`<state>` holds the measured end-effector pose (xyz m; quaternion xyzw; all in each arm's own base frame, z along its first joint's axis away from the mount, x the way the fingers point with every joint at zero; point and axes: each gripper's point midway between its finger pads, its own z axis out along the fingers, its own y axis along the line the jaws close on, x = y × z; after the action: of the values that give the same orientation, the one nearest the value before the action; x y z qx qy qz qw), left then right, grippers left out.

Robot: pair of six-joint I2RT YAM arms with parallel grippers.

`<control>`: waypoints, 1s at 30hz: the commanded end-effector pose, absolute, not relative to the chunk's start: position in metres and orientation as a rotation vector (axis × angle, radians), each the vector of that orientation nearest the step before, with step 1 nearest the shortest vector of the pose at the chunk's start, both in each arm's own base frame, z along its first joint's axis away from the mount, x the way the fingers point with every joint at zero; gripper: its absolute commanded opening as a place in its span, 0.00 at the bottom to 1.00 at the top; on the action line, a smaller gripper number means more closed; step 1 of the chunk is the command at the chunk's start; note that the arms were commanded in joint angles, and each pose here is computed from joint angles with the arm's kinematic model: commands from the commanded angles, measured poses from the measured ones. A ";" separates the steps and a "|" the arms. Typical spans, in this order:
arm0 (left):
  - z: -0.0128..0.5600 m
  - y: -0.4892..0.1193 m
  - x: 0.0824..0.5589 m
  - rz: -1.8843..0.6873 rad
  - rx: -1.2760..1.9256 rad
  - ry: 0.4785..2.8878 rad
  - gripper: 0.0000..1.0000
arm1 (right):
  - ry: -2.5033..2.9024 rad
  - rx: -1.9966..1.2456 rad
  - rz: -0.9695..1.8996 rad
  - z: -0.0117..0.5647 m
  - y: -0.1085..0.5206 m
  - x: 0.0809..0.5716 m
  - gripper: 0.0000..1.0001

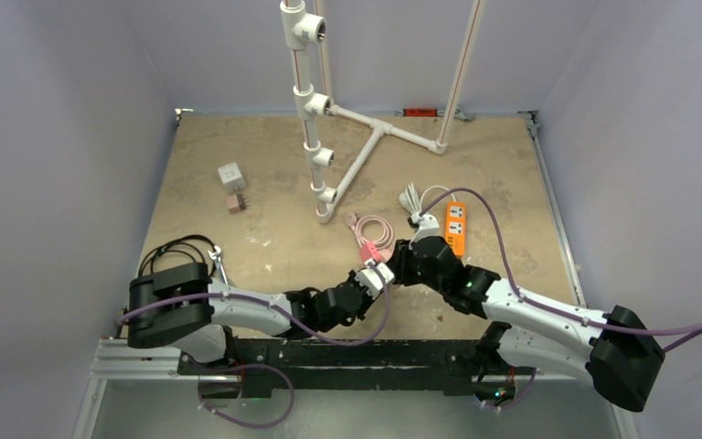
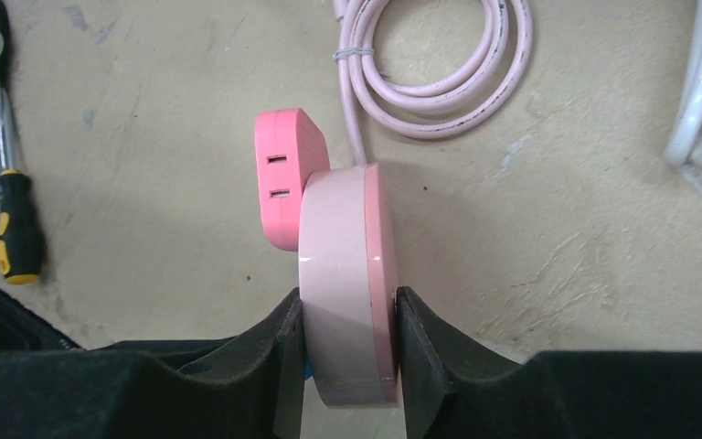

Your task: Pull the plug off the socket

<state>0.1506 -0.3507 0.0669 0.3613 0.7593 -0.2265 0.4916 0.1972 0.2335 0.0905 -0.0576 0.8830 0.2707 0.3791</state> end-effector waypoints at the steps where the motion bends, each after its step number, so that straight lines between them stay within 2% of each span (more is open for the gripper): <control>1: 0.056 -0.378 0.126 -0.605 1.042 1.854 0.00 | 2.258 -0.187 0.726 0.100 0.248 0.192 0.00; 19: 0.062 -0.312 0.187 -0.342 0.908 1.929 0.00 | 2.254 -0.333 0.701 0.103 0.241 0.178 0.00; 30: 0.061 -0.303 0.185 -0.371 0.938 1.935 0.00 | 2.227 -0.340 0.747 0.112 0.242 0.173 0.00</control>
<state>0.1619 -0.3345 0.0732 0.4089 0.7622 -0.2102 0.4557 0.1903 0.2330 0.1004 -0.1015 0.8769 0.2601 0.3914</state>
